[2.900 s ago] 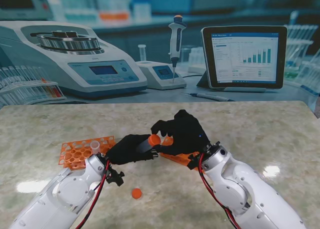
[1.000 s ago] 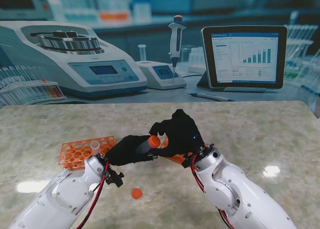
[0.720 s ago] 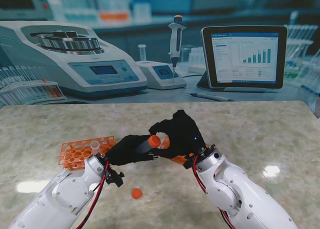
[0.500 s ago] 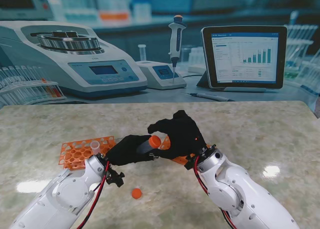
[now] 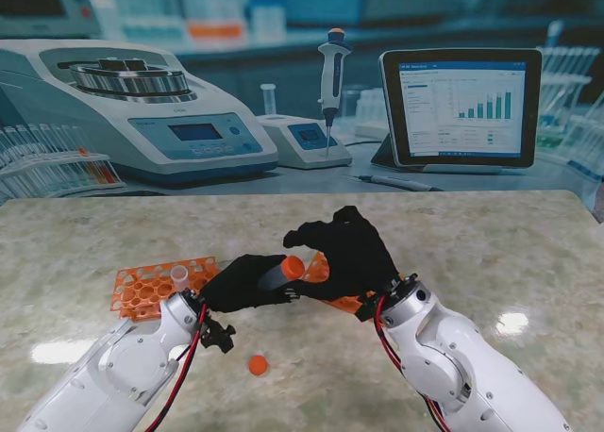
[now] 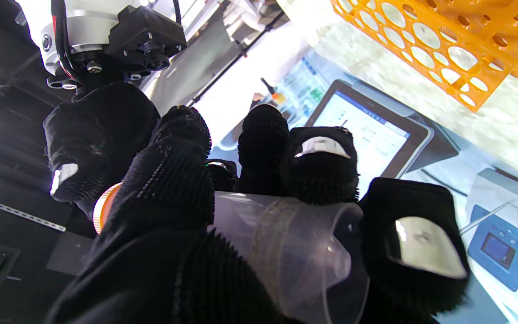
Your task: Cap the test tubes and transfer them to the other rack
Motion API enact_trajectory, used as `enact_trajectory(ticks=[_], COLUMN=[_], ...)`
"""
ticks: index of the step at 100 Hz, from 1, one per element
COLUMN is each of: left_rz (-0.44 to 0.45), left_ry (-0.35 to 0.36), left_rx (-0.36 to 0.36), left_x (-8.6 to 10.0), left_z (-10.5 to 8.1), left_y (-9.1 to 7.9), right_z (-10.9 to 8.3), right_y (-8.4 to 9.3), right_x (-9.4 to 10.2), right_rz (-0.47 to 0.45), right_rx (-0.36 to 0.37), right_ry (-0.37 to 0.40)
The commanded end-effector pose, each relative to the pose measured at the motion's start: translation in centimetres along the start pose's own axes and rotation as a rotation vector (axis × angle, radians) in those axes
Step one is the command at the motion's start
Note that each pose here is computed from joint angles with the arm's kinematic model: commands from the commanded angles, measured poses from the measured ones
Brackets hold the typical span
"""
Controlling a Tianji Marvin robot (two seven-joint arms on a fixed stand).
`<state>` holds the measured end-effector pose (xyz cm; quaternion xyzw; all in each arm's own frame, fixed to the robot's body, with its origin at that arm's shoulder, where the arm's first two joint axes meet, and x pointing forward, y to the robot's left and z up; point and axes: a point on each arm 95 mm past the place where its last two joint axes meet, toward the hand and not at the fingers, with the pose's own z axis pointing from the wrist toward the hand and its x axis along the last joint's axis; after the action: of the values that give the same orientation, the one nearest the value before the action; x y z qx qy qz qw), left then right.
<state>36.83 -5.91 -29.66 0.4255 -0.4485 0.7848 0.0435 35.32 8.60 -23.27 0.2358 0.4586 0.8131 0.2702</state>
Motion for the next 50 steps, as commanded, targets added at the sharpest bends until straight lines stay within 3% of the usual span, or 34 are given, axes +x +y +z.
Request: enact_trajectory(ticks=[1,50], left_rz=[-0.002,-0.001], left_ry=[0.005,0.005], left_rx=[-0.005,-0.005], left_x=[0.25,0.27], left_z=[0.08,0.06], left_y=[0.13,0.09], right_z=[-0.19,-0.18], right_y=[0.08,0.88], right_x=[0.43,0.35], right_rz=[0.008,0.021], right_rx=[0.006,-0.001], right_ry=[0.006,0.010])
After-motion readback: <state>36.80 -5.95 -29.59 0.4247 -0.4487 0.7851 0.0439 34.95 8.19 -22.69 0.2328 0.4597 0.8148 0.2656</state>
